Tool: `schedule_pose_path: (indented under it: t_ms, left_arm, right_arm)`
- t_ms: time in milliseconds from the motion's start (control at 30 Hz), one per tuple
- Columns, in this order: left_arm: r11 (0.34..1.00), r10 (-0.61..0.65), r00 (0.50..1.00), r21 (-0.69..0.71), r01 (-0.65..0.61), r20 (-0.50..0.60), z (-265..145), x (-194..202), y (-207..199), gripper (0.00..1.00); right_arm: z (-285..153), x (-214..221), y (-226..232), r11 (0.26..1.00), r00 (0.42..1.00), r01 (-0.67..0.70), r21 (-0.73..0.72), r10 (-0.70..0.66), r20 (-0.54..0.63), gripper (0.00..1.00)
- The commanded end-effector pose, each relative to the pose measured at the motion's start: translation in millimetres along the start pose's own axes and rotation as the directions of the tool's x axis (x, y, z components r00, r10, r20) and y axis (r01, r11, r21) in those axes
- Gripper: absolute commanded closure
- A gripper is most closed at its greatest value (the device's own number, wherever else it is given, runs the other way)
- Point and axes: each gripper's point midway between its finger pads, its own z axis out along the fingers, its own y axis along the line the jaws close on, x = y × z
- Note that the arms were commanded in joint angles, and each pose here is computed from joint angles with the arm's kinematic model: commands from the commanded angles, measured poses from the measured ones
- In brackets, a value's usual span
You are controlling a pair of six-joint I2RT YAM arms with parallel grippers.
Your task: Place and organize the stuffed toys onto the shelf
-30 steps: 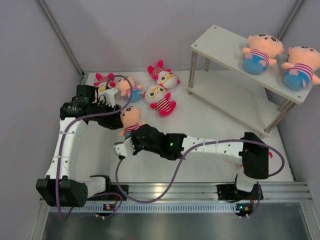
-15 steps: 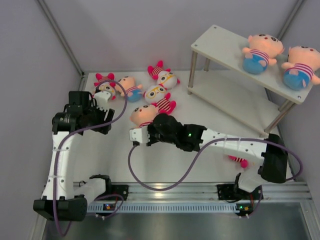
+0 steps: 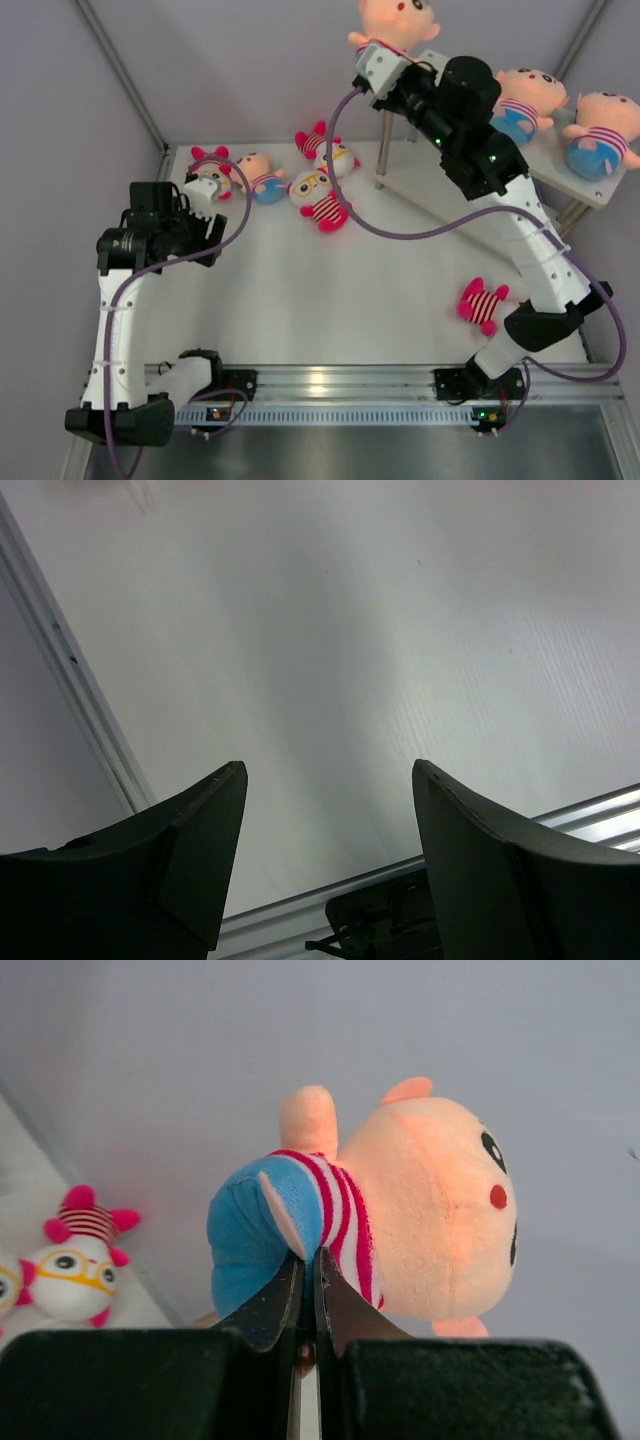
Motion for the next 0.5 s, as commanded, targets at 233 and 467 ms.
schedule_pose_path:
  t_ms: [233,467]
  left_arm:
    - [0.997,-0.006,1.0,0.073,0.008,-0.026,14.2,7.8,-11.4,0.27]
    - [0.994,-0.011,0.999,0.104,0.016,-0.053,22.2,13.1,-15.7,0.27]
  right_arm:
    - [7.0,134.9,-64.9,0.994,0.958,0.016,0.105,0.015,-0.287,1.0]
    - [-14.7,187.4,-70.8,0.992,0.898,0.045,0.118,0.012,-0.439,1.0]
